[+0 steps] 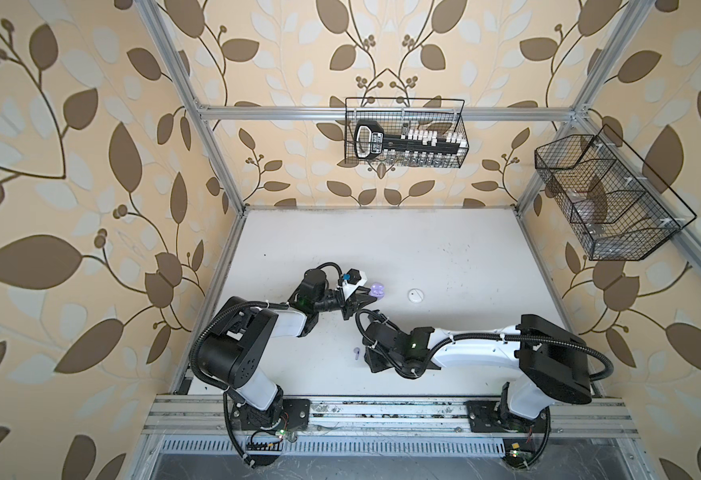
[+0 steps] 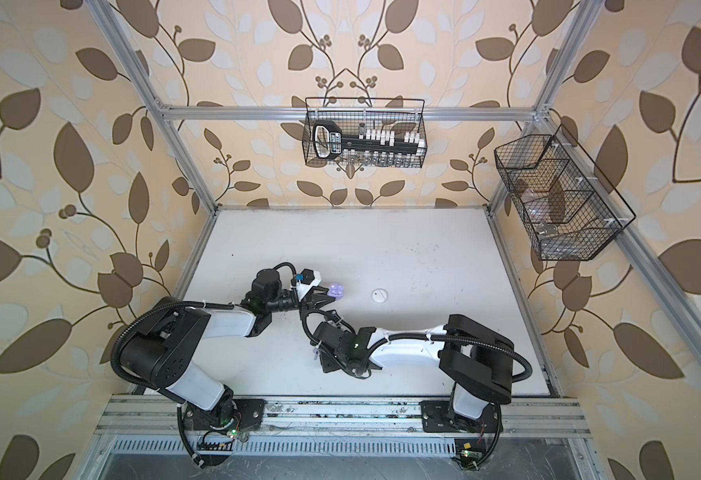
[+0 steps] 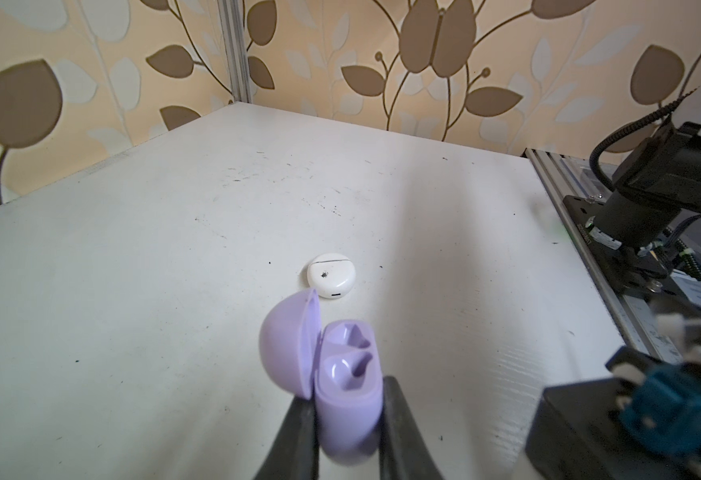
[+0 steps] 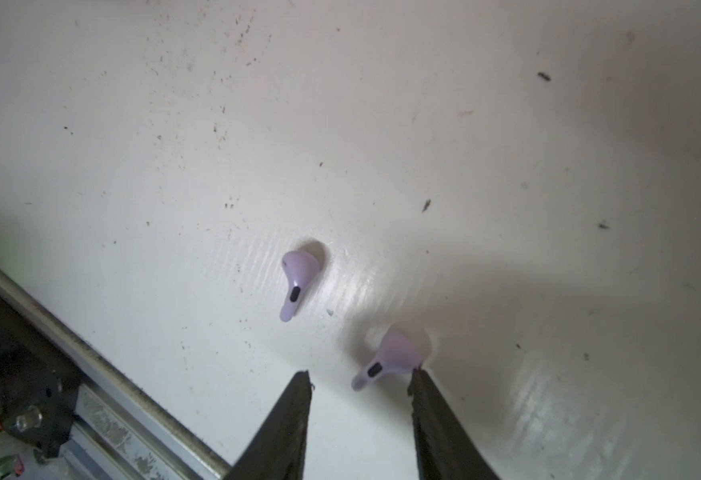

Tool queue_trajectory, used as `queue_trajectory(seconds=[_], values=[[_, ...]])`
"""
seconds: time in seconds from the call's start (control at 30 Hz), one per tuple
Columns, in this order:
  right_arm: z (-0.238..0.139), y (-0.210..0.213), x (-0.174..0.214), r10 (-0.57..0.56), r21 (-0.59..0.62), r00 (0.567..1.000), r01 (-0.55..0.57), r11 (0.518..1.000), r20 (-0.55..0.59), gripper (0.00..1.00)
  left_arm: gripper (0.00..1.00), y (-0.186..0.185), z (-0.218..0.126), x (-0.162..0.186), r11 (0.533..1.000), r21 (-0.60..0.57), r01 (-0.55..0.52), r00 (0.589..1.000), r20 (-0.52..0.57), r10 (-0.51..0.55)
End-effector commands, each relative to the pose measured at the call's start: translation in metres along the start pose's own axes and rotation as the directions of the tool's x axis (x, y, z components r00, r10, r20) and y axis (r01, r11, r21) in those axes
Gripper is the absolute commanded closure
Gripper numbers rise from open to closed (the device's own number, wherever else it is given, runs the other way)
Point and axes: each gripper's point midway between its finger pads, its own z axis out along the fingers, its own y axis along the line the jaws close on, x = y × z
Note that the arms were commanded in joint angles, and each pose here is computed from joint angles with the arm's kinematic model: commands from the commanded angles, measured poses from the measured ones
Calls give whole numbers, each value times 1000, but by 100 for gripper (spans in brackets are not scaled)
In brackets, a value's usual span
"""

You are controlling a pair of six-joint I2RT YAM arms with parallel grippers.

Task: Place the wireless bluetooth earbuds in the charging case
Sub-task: 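Lower the open right gripper over the nearer lilac earbud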

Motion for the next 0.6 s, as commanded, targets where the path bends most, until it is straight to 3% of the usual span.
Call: queue_trajectory(seconds=[0.0, 0.57], values=[[4, -3, 5, -7, 33, 1000, 8, 999, -30, 60, 100, 7, -4, -19, 999, -24, -43, 998, 45, 44], [15, -8, 0, -22, 62, 999, 25, 998, -39, 60, 100, 7, -4, -19, 999, -20, -32, 999, 42, 33]])
